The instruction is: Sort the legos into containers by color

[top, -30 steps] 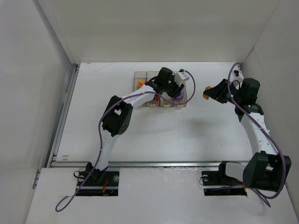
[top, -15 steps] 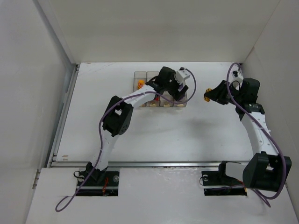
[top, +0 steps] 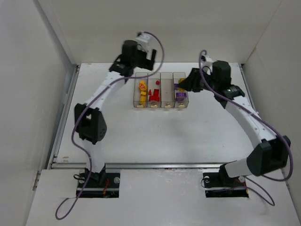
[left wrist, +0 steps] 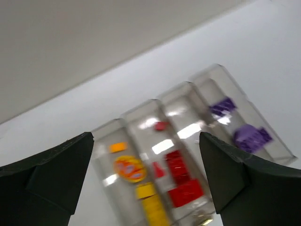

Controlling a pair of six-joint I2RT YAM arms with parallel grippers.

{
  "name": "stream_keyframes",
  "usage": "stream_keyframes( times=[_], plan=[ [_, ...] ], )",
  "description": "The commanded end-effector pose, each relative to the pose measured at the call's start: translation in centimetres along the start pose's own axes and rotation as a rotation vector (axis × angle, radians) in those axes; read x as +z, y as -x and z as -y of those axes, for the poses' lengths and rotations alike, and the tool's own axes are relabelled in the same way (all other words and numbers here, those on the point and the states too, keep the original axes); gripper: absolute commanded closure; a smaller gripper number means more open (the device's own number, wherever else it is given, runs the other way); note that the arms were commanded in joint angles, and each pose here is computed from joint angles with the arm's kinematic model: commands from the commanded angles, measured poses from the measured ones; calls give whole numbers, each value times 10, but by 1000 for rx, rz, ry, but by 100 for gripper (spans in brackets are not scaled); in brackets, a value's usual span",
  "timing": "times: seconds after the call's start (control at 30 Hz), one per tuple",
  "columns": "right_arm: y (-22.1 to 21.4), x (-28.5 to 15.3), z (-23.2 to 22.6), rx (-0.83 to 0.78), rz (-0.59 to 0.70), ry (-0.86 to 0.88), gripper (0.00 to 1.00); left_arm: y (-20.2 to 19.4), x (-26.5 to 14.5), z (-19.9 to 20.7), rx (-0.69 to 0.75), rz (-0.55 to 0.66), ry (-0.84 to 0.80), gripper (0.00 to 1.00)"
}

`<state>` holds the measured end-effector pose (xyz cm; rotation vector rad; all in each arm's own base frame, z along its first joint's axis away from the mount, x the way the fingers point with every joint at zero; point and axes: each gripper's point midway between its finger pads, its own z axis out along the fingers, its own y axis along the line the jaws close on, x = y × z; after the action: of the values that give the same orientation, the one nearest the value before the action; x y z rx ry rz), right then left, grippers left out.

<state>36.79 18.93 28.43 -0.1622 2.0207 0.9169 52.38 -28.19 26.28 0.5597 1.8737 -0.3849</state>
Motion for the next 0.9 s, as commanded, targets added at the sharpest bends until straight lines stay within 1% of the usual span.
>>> stream_keyframes(
  times=[0.0, 0.03, 0.07, 0.1, 0.13, 0.17, 0.2, 0.23, 0.27, 0.3, 0.33, 0.37, 0.4, 0.47, 0.57, 0.63, 0.7, 0.77, 0.8, 0.83, 0.87],
  plan=[
    [25, 43, -44, -66, 49, 53, 100, 43, -97, -104, -92, 79, 309, 6],
    [17, 67, -44, -52, 20, 46, 100, 34, -111, -120, -105, 55, 360, 6],
    [16, 80, -52, -54, 21, 48, 100, 28, -126, -137, -117, 42, 425, 6],
    [9, 95, -64, -67, 11, 48, 100, 18, -146, -146, -128, 27, 461, 6],
    [21, 104, -80, -71, 33, 71, 100, 9, -165, -172, -149, 20, 526, 6],
    [6, 129, -73, -43, -10, 54, 100, -2, -178, -181, -161, 0, 562, 6],
    [1, 142, -81, -36, -17, 64, 100, -25, -185, -187, -177, -43, 583, 6],
    [13, 151, -84, -26, 7, 66, 100, -28, -210, -198, -199, -32, 634, 6],
    [-3, 174, -79, 4, -29, 60, 100, -37, -219, -201, -208, -43, 651, 6],
    [-4, 185, -74, 15, -29, 47, 100, -45, -227, -204, -215, -54, 672, 6],
    [9, 193, -87, 3, -2, 74, 100, -60, -236, -200, -222, -74, 678, 6],
    [8, 203, -87, 18, -9, 86, 100, -67, -243, -202, -226, -82, 700, 6],
    [-11, 227, -80, 33, -51, 83, 100, -76, -247, -202, -229, -105, 719, 6],
    [-16, 254, -82, 47, -53, 96, 100, -94, -248, -199, -245, -148, 724, 6],
    [-24, 273, -68, 92, -40, 28, 100, -107, -248, -196, -261, -170, 722, 6],
    [-25, 280, -59, 103, -30, -7, 100, -107, -247, -195, -269, -167, 723, 6],
    [-27, 285, -53, 104, -24, -26, 88, -107, -247, -195, -269, -167, 723, 6],
    [-38, 292, -49, 107, -49, -20, 72, -109, -244, -195, -282, -171, 714, 6],
    [-44, 294, -49, 109, -67, -10, 65, -108, -241, -195, -283, -170, 705, 6],
    [-40, 293, -55, 107, -65, 12, 48, -108, -241, -195, -283, -170, 705, 6],
    [-45, 295, -54, 110, -83, 17, 42, -108, -240, -193, -284, -169, 695, 6]
  ],
)
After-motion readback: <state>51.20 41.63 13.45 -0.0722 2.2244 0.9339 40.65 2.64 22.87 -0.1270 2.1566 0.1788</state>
